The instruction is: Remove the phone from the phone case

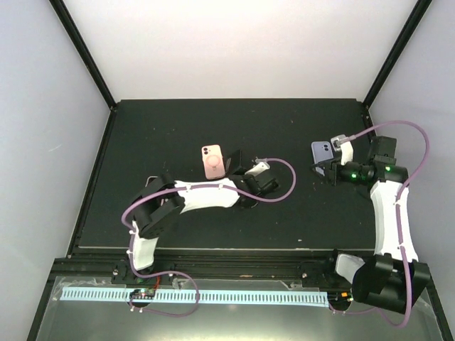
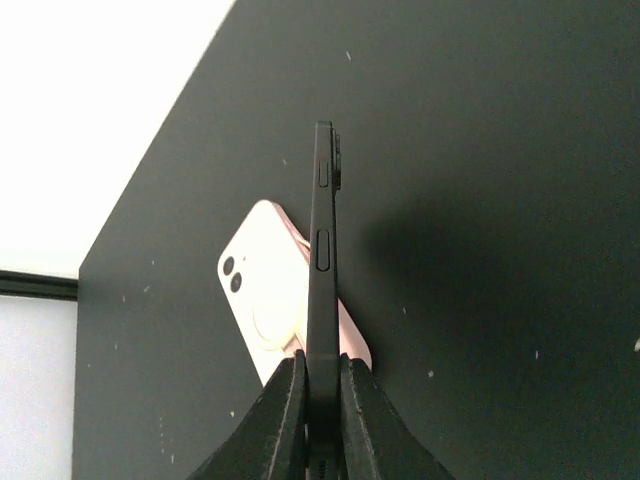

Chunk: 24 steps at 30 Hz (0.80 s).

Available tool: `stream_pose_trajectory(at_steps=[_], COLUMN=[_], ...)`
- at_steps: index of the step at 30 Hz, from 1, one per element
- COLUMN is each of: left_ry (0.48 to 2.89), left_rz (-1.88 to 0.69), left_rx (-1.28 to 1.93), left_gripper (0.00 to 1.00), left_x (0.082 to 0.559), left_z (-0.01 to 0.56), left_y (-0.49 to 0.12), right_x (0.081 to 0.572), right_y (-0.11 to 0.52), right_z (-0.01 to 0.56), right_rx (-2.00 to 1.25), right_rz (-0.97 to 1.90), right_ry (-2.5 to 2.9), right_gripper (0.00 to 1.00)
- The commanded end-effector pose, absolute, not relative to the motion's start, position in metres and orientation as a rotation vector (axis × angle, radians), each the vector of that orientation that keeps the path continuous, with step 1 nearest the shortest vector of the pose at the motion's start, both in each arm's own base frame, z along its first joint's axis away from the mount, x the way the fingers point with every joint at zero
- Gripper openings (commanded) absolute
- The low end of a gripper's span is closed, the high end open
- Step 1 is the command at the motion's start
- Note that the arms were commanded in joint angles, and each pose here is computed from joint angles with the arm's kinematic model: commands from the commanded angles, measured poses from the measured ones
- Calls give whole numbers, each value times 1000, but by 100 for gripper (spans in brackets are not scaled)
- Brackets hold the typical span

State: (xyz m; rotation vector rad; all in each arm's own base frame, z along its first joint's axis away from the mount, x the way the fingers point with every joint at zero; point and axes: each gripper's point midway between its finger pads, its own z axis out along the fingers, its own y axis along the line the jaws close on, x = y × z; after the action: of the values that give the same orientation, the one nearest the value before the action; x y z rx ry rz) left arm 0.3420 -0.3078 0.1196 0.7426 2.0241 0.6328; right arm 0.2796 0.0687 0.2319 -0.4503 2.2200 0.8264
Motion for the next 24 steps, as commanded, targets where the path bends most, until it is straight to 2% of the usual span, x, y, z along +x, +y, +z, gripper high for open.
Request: stream_pose_trajectory(at_steps=[1, 4, 10, 12, 17, 22, 24], left_ry=[2009, 2033, 2052, 2052, 2102, 2129, 2148], left_rz=[786, 794, 858, 863, 846, 836, 807], left_rx=[760, 809, 910, 925, 976, 997, 1000], left_gripper=[2, 2, 3, 6, 23, 49, 56], left_x=[351, 353, 360, 362, 361, 359, 358], left_z=[122, 107, 81, 75, 56, 52, 53], left_y=[-299, -306, -321, -325, -334, -334, -334], right_x=[273, 269, 268, 269, 271, 272, 272], right_y=[75, 79, 81, 80, 79, 78, 78], right_z=[239, 242, 240, 238, 232, 230, 231], right_rx=[-474, -478, -487, -480, -470, -470, -472], right_rz=[832, 864, 888, 882, 883, 881, 883], right_ry=[2134, 2100, 2107, 2113, 2131, 2144, 2142], right_gripper=[49, 53, 54, 53, 54, 54, 54])
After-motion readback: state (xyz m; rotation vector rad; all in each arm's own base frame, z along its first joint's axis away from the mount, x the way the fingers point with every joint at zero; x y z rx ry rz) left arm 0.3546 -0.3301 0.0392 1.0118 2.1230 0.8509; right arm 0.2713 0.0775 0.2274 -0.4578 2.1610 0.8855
